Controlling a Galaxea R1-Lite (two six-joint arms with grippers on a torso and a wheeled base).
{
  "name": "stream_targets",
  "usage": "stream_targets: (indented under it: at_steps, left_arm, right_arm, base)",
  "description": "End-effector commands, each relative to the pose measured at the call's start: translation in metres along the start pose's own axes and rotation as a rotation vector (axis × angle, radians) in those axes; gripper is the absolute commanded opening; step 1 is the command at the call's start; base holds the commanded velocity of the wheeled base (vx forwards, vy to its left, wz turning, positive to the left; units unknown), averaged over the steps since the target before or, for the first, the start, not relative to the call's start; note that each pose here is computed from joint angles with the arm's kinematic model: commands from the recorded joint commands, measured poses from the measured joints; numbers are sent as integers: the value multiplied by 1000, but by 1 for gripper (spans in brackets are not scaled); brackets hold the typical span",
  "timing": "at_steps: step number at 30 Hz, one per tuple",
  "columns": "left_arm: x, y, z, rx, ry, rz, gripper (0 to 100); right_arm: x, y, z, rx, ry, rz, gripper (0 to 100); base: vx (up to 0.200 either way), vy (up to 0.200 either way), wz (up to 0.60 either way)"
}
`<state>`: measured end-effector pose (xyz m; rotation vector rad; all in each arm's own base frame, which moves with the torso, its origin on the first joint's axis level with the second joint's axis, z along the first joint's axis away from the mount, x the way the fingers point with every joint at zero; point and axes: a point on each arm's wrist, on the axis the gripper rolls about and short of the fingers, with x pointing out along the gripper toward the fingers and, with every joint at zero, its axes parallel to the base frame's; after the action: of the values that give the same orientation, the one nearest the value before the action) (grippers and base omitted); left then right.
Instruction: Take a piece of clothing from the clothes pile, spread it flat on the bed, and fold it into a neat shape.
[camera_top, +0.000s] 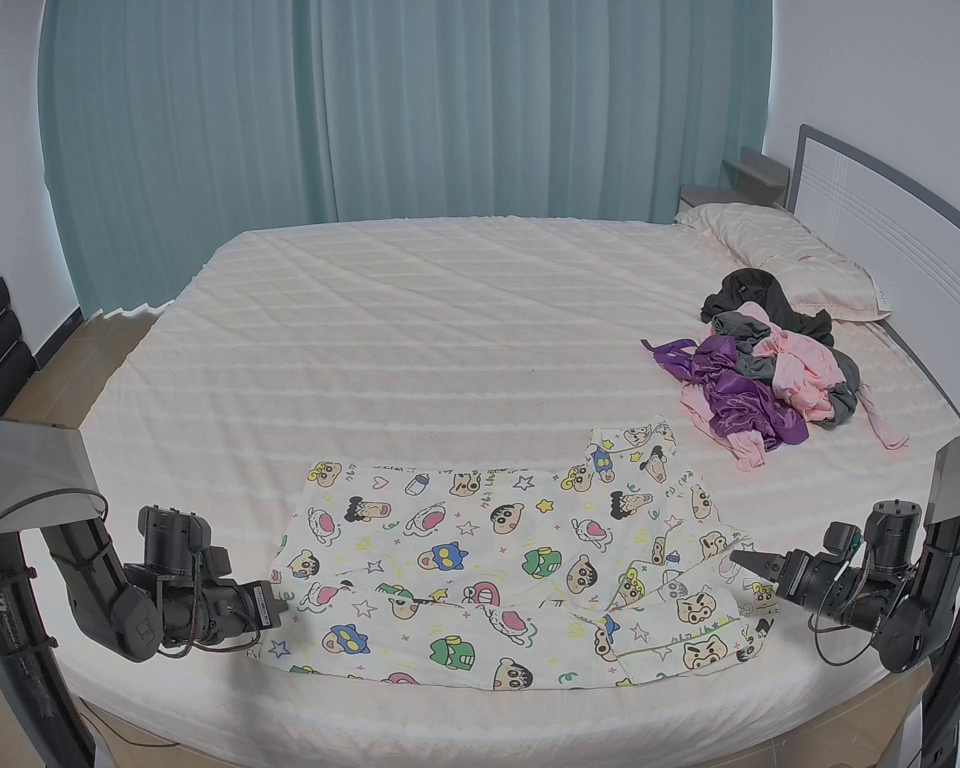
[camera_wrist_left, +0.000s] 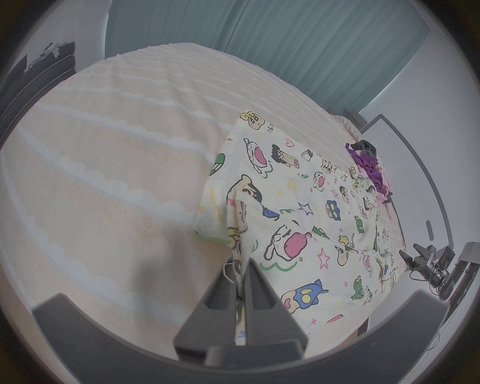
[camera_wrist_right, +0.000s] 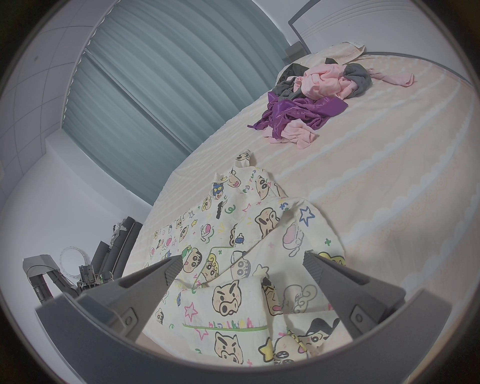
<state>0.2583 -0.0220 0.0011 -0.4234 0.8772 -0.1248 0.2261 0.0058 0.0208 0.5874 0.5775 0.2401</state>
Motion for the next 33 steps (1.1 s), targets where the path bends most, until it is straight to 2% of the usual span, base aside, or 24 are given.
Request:
stream_targets:
  at_steps: [1, 2, 9, 15, 22, 27, 33]
  left_arm:
    - [3, 2, -3, -3, 12, 4, 0]
    - [5, 3, -3, -4, 15, 10, 100]
    - [6, 3, -2, 0, 4, 12, 100]
    - [-2, 4, 6, -5, -79, 26, 100]
    - [-30, -9, 23, 20, -201, -21, 100]
    - [-38, -15, 28, -43, -239, -53, 100]
    - [-37, -14, 27, -39, -238, -61, 100]
  right_arm:
    - [0, 0, 0, -1, -2, 1, 100]
    - [0, 0, 0, -1, -2, 1, 100]
    - [-1, 0, -2, -1, 6, 0, 100]
    - [-1, 0, -1, -1, 3, -2, 100]
    - [-1, 0, -2, -1, 5, -1, 100]
    - [-1, 1, -1, 0, 4, 3, 100]
    - [-1, 1, -1, 1, 3, 3, 100]
  base:
    - [0, 0, 0]
    - [0, 0, 0]
    - [0, 0, 0]
    - [0, 0, 0]
    - [0, 0, 0]
    - [0, 0, 0]
    - [200, 0, 0]
